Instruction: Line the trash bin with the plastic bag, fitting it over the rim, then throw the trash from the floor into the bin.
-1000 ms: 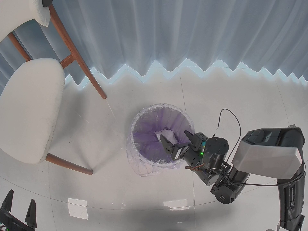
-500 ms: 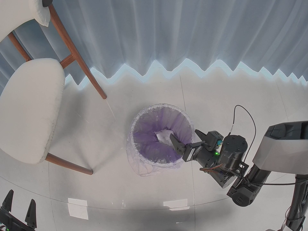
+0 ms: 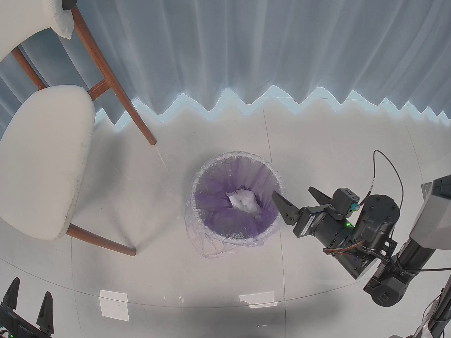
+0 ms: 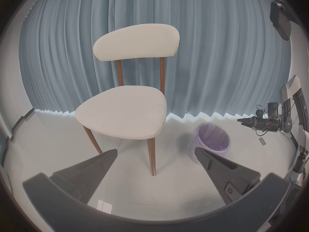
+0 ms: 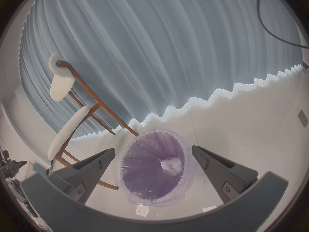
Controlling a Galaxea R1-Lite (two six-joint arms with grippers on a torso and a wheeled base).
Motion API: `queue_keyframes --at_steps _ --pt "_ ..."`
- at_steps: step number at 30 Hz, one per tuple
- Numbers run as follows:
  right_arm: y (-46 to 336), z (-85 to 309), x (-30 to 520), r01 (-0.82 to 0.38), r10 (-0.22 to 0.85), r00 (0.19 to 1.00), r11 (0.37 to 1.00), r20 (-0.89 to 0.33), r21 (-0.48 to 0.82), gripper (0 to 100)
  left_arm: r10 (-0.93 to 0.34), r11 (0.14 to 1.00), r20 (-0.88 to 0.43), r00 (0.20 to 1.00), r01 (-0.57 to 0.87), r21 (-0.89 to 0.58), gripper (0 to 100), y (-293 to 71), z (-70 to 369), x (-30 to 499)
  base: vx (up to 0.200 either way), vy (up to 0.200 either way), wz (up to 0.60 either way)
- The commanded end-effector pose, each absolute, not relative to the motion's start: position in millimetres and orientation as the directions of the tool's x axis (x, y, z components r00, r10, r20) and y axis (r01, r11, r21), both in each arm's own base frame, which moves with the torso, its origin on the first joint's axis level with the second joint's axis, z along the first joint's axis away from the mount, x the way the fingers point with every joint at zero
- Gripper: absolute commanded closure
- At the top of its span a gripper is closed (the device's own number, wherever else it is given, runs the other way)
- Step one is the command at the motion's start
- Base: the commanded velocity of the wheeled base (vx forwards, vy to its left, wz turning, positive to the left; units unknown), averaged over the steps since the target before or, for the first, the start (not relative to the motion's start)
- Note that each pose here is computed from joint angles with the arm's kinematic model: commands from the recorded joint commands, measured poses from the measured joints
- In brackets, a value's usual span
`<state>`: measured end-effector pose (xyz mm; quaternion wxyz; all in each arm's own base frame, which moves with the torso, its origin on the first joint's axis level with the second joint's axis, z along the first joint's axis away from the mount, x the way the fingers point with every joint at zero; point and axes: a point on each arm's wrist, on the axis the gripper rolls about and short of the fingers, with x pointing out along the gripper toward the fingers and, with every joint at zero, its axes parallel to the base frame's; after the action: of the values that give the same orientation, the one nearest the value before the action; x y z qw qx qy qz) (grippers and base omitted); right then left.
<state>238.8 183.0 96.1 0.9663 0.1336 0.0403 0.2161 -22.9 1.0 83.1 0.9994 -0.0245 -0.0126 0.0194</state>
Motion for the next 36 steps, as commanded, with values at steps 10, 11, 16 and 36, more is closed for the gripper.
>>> queue_keyframes --at_steps 10,11,16,36 --pt "116 132 195 -0.323 0.325 0.945 0.900 0.045 0.291 0 0.040 0.998 0.023 0.999 -0.039 -0.050 0 1 78 -23 0.000 0.000 0.00" --pt "108 133 191 -0.303 0.303 0.952 0.907 0.048 0.292 0 0.040 0.998 0.023 0.999 -0.039 -0.050 0 1 78 -23 0.000 0.000 0.00" --pt "73 137 180 -0.188 0.184 0.982 0.940 0.042 0.283 0 0.040 0.998 0.023 0.999 -0.039 -0.050 0 1 78 -23 0.000 0.000 0.00" --pt "-5 163 86 0.172 -0.218 0.961 0.953 0.170 0.248 0 0.040 0.998 0.023 0.999 -0.039 -0.050 0 1 78 -23 0.000 0.000 0.00"
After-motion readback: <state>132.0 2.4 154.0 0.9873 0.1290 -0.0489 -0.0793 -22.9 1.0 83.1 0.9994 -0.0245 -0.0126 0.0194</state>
